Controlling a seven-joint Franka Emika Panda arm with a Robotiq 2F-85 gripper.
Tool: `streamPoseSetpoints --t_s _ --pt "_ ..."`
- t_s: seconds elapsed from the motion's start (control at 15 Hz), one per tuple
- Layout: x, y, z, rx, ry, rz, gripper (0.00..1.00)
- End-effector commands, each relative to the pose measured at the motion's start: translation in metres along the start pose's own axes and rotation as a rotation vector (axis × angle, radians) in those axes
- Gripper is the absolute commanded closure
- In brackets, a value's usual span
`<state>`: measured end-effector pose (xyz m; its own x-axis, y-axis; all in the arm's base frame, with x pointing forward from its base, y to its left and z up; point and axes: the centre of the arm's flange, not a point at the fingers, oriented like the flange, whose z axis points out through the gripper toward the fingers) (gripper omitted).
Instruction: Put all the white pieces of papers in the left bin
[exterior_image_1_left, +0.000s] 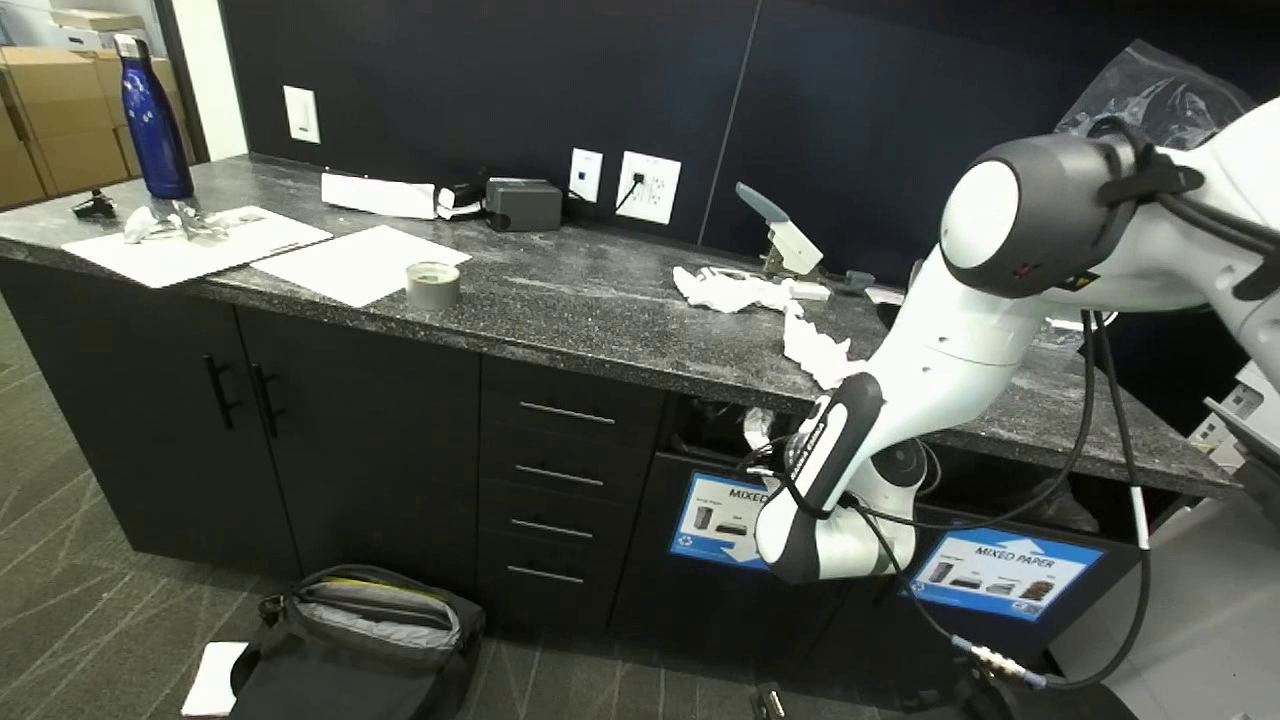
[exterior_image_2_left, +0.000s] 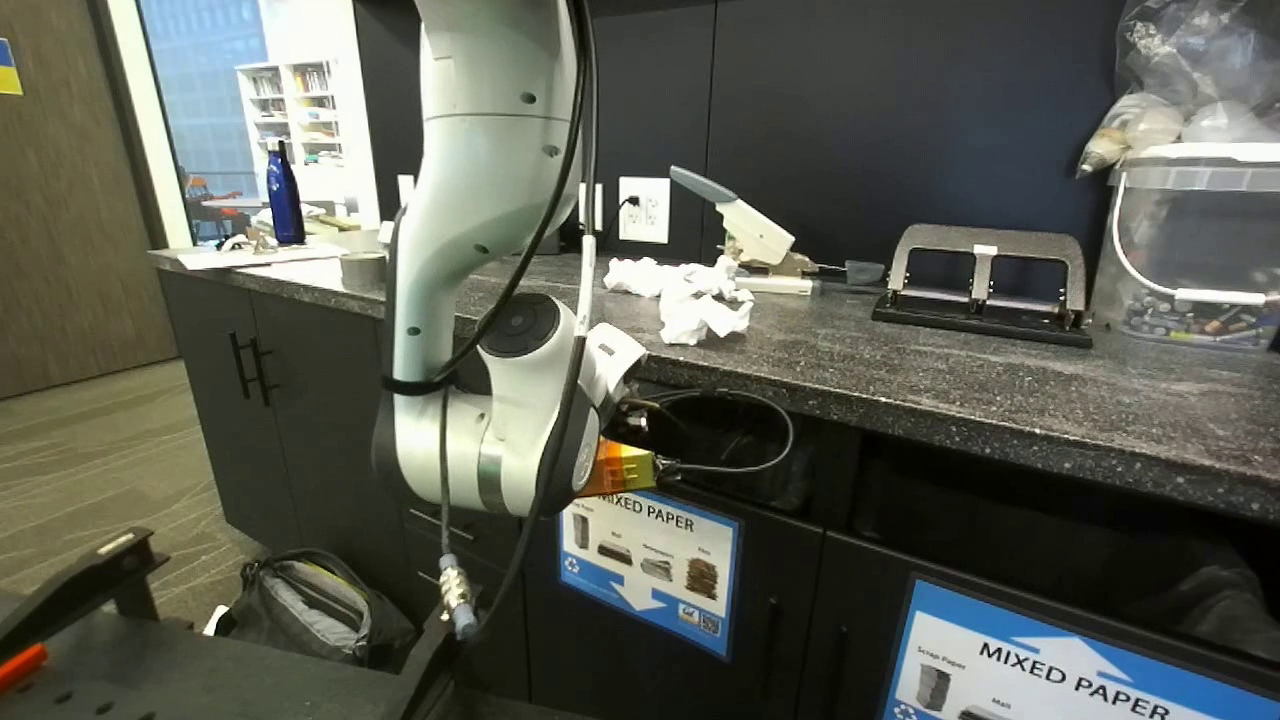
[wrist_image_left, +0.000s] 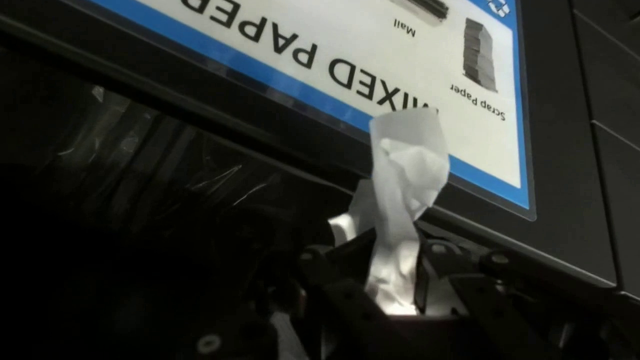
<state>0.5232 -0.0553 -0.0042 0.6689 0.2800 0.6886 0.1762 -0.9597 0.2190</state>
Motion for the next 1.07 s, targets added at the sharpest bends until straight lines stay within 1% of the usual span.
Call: streamPoseSetpoints --t_s 0.0,0.07,0.27,0.6,0.73,0.8,0.87,1.0 --pt "0.003 0.002 0.017 -0.038 0.086 -0.008 0.91" --pt "0.004 0.003 0.021 -0.053 0.111 -0.02 0.91" --pt "0.006 0.003 0.031 -0.073 0.151 -0.023 0.92" --pt "0.007 0.004 0.046 -0.1 0.191 -0.036 0.9" --pt "0.009 0.005 0.051 -0.117 0.202 -0.037 0.91" --pt "0.01 0.006 0.052 -0.121 0.201 -0.038 0.65" --pt "0.011 0.006 0.052 -0.127 0.206 -0.037 0.64" --pt "0.014 0.006 0.052 -0.135 0.211 -0.041 0.5"
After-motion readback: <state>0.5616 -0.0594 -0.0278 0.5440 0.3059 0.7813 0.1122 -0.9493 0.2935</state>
